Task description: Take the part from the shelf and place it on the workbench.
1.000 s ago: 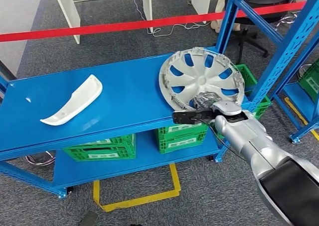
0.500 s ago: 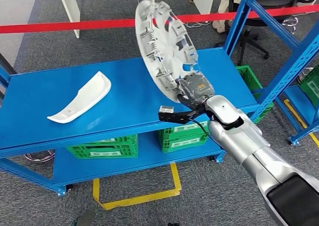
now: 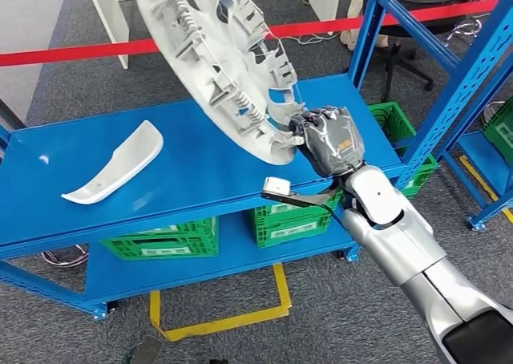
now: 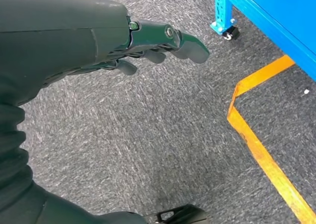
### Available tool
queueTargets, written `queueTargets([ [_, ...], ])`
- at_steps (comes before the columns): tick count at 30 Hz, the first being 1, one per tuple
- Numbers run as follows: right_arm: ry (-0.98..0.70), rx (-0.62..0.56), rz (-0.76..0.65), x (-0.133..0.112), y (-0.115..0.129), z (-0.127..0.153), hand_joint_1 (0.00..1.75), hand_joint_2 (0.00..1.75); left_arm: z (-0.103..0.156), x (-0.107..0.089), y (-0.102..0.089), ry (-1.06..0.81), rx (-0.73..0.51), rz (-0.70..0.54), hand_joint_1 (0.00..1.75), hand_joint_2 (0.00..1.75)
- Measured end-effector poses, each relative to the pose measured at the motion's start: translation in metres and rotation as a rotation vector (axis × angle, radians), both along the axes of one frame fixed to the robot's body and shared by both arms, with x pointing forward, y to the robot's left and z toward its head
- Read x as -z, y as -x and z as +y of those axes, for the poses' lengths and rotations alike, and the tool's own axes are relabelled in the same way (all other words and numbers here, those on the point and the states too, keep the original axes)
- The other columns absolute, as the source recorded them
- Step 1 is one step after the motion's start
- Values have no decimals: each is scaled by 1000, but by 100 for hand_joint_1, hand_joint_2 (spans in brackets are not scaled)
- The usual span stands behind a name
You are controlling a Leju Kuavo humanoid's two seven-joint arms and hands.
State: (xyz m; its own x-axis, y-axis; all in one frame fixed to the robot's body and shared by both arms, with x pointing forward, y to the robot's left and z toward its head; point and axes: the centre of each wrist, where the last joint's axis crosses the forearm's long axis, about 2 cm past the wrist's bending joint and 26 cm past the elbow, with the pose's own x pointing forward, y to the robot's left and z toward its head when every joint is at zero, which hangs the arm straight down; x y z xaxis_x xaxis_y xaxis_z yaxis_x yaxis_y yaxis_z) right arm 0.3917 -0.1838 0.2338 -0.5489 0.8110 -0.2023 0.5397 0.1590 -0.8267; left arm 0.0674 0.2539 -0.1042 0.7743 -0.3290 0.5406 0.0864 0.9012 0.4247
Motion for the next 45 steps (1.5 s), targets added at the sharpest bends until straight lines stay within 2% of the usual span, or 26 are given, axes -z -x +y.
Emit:
queueTargets([
  [10, -344, -64, -101, -12, 23, -14, 175, 175, -4, -1, -4, -3, -8, -9, 0, 175],
  [20, -615, -167, -86, -29, 36, -22, 175, 175, -10, -2, -4, -22, -85, -2, 0, 175],
  [31, -637, -257, -16, -35, 40, -16, 175, 175, -10, -3, -5, -48, -134, 2, 0, 175],
  [45, -572, -275, -21, -38, 39, -12, 175, 175, -14, -4, -10, -45, -144, 0, 0, 175],
])
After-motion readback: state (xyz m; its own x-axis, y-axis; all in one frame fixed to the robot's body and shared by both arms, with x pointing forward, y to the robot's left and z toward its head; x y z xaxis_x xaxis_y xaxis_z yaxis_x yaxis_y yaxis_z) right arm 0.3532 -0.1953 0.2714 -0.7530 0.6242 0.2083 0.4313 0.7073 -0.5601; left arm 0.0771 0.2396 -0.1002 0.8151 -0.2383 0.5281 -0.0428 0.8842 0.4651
